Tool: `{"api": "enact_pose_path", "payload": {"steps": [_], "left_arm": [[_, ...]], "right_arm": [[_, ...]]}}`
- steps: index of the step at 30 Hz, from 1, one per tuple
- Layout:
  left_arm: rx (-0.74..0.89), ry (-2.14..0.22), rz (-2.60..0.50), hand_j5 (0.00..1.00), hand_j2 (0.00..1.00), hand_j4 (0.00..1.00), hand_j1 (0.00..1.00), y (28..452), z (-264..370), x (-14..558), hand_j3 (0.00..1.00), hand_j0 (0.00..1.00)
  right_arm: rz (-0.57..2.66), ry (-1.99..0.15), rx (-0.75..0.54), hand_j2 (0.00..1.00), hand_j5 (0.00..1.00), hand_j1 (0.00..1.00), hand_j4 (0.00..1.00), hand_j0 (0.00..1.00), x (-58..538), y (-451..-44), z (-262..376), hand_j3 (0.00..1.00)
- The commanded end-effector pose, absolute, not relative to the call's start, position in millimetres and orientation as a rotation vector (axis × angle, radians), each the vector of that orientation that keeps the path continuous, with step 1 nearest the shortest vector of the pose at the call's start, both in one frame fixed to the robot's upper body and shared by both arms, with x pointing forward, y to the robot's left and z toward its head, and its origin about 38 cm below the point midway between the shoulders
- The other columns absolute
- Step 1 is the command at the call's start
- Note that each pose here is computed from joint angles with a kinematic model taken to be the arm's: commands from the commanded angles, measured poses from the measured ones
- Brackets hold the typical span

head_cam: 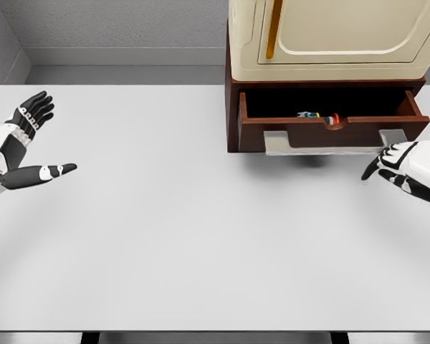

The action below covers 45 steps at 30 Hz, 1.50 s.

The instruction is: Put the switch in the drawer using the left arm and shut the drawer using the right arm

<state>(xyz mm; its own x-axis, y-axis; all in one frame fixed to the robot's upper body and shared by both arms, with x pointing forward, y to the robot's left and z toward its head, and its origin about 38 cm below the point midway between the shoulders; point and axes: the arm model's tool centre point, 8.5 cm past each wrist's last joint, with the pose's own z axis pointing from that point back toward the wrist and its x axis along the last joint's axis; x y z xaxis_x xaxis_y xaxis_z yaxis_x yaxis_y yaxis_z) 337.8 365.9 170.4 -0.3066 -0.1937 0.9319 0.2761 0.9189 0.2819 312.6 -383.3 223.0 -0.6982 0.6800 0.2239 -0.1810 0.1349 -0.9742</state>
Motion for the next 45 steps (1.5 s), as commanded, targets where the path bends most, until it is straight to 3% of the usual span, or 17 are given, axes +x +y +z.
{"api": "enact_pose_path", "payload": {"steps": [1,14,45], "left_arm": [[-0.066,-1.825,-0.46,1.0,1.0,1.0,1.0,366.4,170.0,337.8,1.0,1.0],[-0.066,-1.827,-0.458,1.0,1.0,1.0,1.0,366.3,170.4,337.6,1.0,1.0],[-0.069,-1.835,-0.458,1.0,1.0,1.0,1.0,364.0,171.8,336.8,1.0,1.0]], "right_arm": [[1.634,-1.742,-0.448,0.47,0.47,0.47,0.47,0.47,310.4,-378.7,213.5,0.47],[1.629,-1.706,-0.474,0.48,0.48,0.48,0.48,0.48,317.9,-389.1,207.7,0.48],[1.564,-1.779,-0.436,0.49,0.49,0.49,0.49,0.49,365.3,-361.8,192.4,0.49]]}}
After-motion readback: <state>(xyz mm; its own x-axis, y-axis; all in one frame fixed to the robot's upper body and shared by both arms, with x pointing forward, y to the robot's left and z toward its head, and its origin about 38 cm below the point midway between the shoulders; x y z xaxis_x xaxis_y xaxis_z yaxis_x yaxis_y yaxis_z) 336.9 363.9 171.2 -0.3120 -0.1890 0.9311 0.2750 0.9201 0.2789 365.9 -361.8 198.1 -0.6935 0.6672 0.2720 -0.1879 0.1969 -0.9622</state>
